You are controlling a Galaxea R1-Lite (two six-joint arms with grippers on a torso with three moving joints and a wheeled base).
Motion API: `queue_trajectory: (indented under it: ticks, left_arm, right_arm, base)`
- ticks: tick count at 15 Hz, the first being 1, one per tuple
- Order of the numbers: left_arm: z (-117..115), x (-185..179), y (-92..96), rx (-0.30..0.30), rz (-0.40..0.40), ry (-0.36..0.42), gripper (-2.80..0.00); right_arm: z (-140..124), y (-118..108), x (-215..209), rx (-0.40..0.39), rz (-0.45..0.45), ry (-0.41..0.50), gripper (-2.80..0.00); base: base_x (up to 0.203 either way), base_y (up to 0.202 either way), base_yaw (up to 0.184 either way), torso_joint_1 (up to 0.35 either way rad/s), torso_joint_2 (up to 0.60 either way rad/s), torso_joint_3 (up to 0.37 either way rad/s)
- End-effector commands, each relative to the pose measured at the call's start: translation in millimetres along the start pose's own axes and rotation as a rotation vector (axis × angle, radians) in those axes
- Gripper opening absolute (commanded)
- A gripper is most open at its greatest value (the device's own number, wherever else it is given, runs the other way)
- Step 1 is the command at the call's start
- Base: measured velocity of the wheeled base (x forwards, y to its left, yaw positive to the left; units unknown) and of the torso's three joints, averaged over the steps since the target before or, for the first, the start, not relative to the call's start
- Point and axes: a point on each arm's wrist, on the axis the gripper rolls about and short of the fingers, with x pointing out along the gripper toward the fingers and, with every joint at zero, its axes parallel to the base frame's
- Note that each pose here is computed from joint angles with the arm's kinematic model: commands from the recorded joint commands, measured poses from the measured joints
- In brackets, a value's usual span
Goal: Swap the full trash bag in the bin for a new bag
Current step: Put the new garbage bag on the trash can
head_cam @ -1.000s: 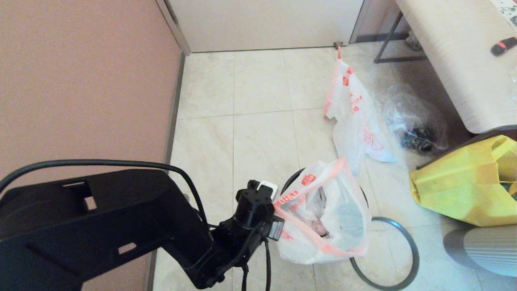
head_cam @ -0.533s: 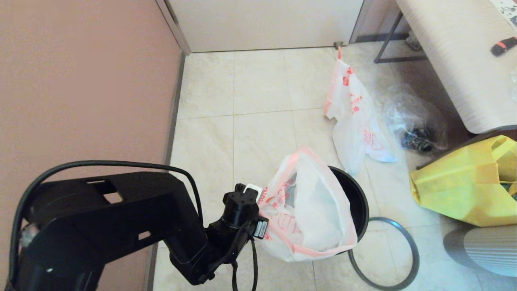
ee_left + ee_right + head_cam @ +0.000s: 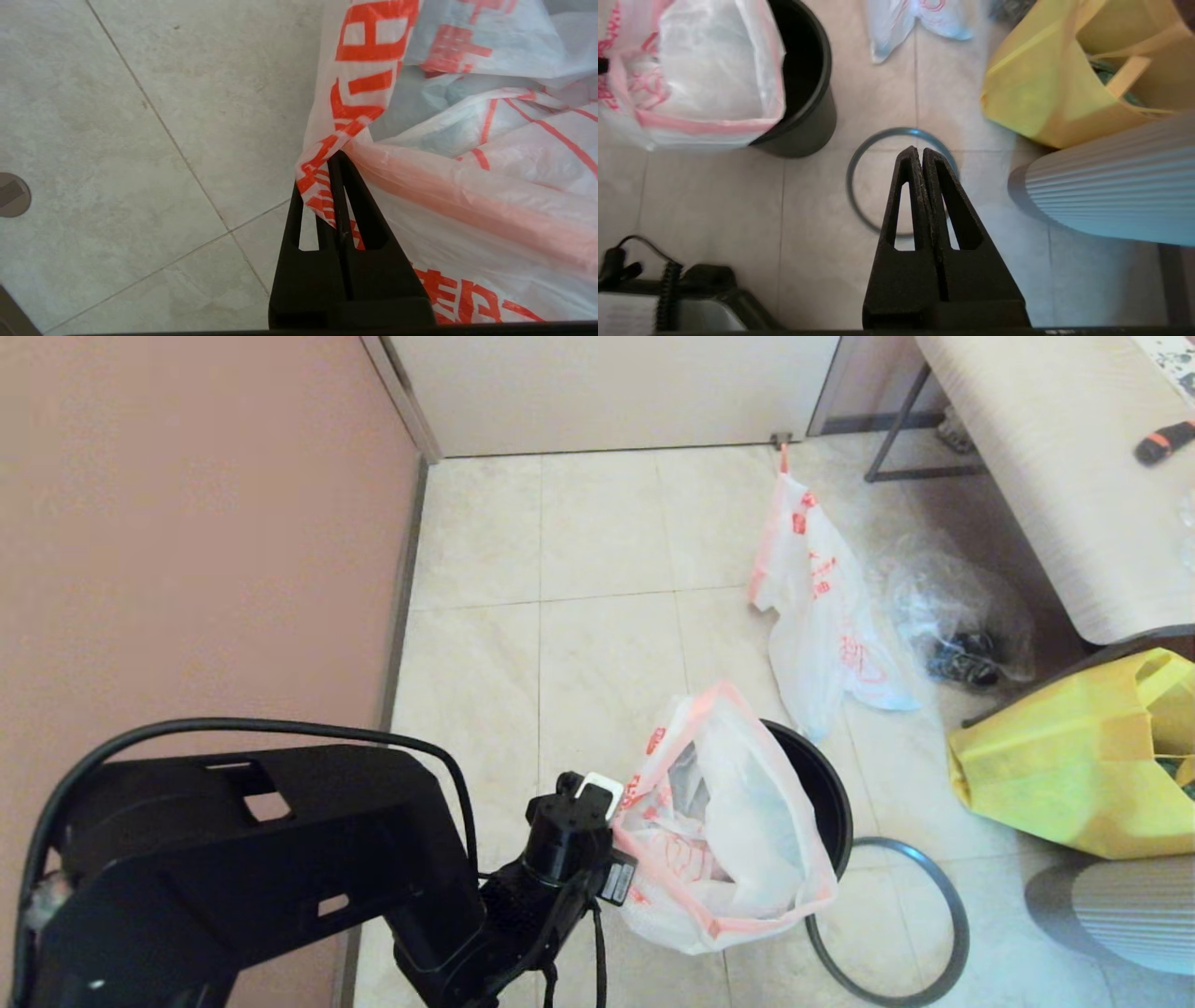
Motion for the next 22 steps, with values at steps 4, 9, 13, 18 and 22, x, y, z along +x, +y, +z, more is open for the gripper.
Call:
queue_trajectory:
  ticks: [4, 9, 13, 18, 22]
  left_arm:
    - [-1, -13, -3.4, -0.001, -0.018, -0.003, -2.8]
    - [10, -27, 3.3, -0.063, -0.018, -0.032, -2.8]
    - [6, -31, 12.6, -0.082, -0.008, -0.038, 0.0]
    - [24, -79, 25.2, -0.12, -0.031, -0.11, 0.0]
    - [44, -106, 17.5, -0.13, -0.09, -0.122, 0.0]
  right_arm:
    - [54, -3, 66, 0.022, 0.135, 0.31, -2.8]
    - [69, 6, 162, 0.215, 0.324, 0.505, -2.8]
    - [73, 10, 177, 0.27, 0.366, 0.484, -2.8]
    - [71, 10, 181, 0.273, 0.362, 0.501, -2.8]
    - [69, 11, 189, 0.27, 0.356, 0.506, -2.8]
  base:
    - [0.0, 0.0, 0.0, 0.0, 0.0, 0.0]
    - [0.0, 0.0, 0.0, 0.0, 0.0, 0.0]
    - [0.0, 0.0, 0.0, 0.0, 0.0, 0.0]
    - [0.0, 0.0, 0.0, 0.0, 0.0, 0.0]
    - [0.0, 0.0, 0.0, 0.0, 0.0, 0.0]
